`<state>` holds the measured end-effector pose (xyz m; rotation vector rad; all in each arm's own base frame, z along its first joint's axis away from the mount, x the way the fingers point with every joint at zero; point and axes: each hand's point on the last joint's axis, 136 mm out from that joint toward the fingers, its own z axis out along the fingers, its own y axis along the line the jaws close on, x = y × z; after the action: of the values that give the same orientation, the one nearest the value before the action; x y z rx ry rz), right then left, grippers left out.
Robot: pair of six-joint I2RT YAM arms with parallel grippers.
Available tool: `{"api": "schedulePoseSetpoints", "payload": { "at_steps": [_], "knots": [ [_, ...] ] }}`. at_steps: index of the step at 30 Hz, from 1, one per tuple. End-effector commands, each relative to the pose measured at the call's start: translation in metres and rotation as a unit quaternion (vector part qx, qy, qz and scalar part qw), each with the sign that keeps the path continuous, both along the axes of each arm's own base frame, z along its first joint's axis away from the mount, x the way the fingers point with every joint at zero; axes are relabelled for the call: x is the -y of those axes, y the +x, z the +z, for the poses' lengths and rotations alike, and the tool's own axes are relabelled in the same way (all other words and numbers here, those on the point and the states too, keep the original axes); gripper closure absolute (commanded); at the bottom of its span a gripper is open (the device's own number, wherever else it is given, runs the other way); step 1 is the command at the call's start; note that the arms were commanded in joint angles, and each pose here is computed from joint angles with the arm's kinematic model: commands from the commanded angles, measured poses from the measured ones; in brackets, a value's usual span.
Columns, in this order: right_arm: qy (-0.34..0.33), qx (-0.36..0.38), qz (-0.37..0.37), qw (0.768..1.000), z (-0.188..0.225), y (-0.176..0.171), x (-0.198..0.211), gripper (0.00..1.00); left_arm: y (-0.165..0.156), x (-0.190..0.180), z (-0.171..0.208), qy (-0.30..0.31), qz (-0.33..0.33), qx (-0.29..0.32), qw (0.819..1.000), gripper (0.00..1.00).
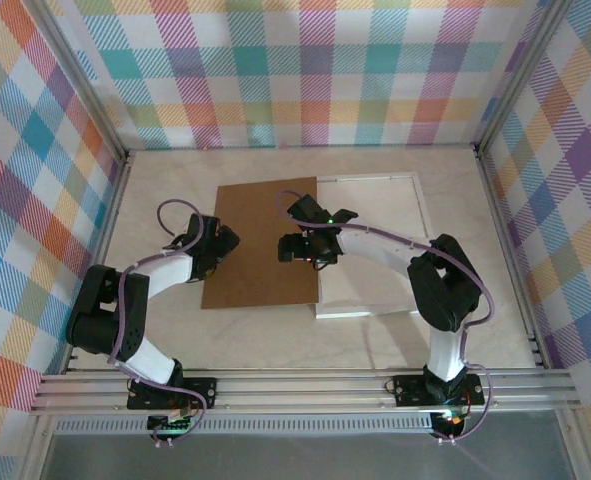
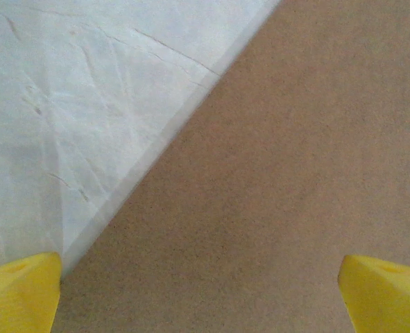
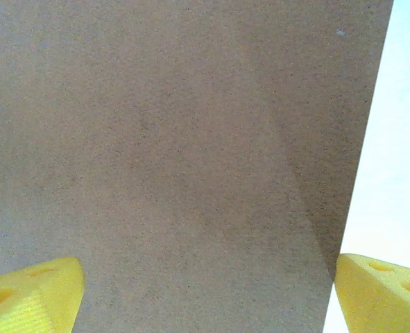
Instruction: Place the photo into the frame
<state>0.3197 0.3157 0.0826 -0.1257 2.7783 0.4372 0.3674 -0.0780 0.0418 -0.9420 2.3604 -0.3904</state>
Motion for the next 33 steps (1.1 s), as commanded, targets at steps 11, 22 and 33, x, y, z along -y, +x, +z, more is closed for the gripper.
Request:
{"api": "schedulePoseSetpoints", "payload": {
  "at_steps": [11,22,33],
  "knots": [
    [0.019,0.040,-0.065,0.997,0.024,0.037,0.045,0.01,-0.018,0.073,-0.003,-0.123,-0.103,-0.034,0.986,0.00],
    [0.100,0.025,-0.044,0.994,0.006,0.064,0.051,0.04,-0.019,0.060,-0.003,-0.107,-0.098,-0.040,0.989,0.00],
    [0.127,0.000,-0.033,0.991,-0.022,0.071,0.047,0.16,-0.021,0.057,-0.007,-0.103,-0.096,-0.046,0.989,0.00]
  ]
}}
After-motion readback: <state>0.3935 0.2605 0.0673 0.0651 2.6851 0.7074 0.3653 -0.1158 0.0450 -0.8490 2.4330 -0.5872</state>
